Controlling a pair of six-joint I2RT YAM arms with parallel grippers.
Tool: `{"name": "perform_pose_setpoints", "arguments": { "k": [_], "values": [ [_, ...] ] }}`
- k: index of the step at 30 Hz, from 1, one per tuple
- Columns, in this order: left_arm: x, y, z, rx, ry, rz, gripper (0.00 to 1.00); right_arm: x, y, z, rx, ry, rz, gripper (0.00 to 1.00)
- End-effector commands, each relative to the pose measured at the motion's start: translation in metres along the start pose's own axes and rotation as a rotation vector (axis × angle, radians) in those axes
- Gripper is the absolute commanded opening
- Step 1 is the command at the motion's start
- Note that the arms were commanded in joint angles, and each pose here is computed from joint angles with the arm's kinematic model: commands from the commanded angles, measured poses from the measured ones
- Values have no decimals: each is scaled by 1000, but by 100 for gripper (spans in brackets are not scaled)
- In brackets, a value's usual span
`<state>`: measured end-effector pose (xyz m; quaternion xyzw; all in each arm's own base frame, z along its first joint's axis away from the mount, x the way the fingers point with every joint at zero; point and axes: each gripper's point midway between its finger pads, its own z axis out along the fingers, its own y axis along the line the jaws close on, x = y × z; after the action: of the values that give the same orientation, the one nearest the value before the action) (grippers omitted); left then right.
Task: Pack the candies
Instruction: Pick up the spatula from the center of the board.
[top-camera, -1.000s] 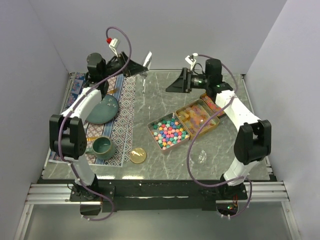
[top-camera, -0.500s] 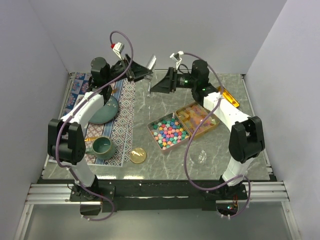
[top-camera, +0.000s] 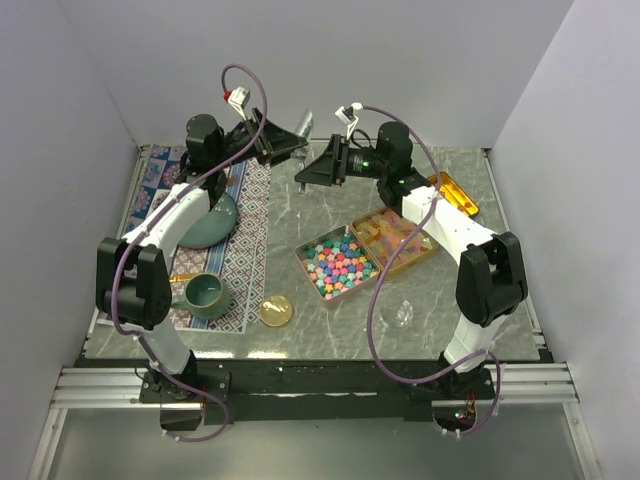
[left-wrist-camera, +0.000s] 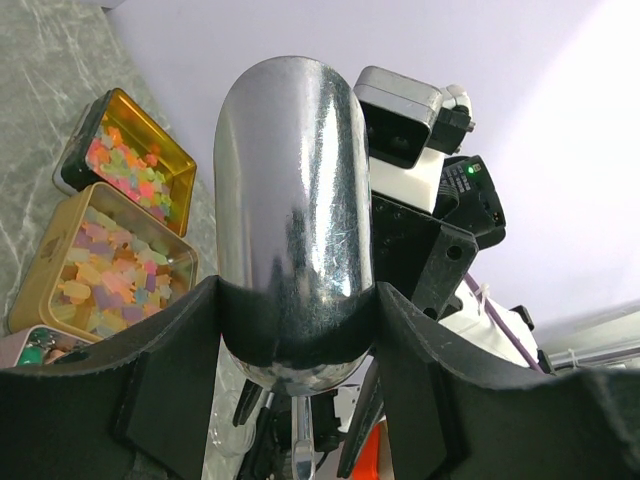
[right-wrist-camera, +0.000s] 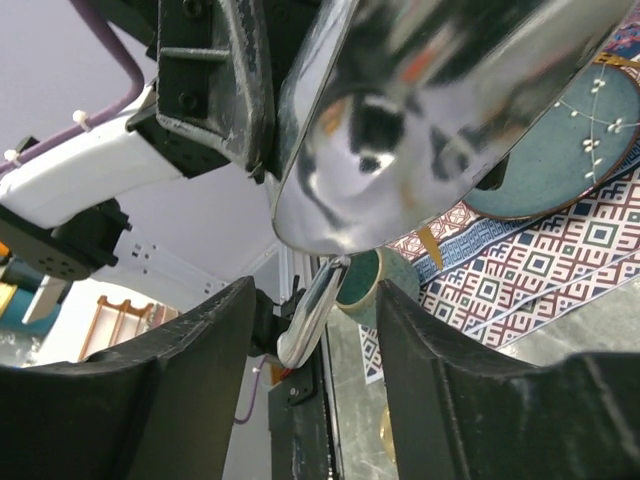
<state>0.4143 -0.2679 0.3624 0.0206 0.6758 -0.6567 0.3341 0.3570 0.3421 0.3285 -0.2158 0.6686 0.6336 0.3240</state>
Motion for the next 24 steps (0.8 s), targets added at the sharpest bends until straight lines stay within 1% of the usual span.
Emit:
{"name": "perform_pose_setpoints", "arguments": {
  "k": [1, 12, 15, 16, 17, 18, 19, 20, 21, 22, 23, 24],
  "values": [
    [-9, -37, -5, 48, -40, 55, 1, -21, 17, 9, -34, -52, -65, 57],
    [-10, -29, -3, 38, -42, 23, 1, -11, -7, 20, 6, -37, -16, 35],
    [-10, -26, -3, 32, -45, 30, 2, -12, -2, 19, -14, -19, -44, 14],
    [-11, -24, -3, 24, -46, 30, 10, -15, 0, 18, -18, -12, -91, 0],
    [-13, -23, -4, 13, -52, 59, 49, -15, 0, 16, -11, -3, -107, 0],
    [-14, -20, -5, -1, -54, 71, 61, -16, -4, 6, 20, 10, -94, 0],
    [-18, -18, -8, -18, -61, 76, 71, -18, -5, 0, 27, 19, -146, 0],
    [-22, -16, -11, -35, -72, 106, 85, -7, -10, -9, 51, 73, -103, 0],
    [-24, -15, -14, -45, -74, 125, 87, -8, -13, -19, 72, 89, -118, 0],
    [-33, -16, -20, -55, -87, 150, 87, -21, -20, -35, 107, 89, -207, 0],
    [-39, -14, -24, -63, -94, 182, 89, -24, -27, -47, 142, 101, -218, 0],
    [-43, -13, -27, -73, -102, 190, 90, -12, -42, -63, 199, 160, -208, 0]
  ]
}}
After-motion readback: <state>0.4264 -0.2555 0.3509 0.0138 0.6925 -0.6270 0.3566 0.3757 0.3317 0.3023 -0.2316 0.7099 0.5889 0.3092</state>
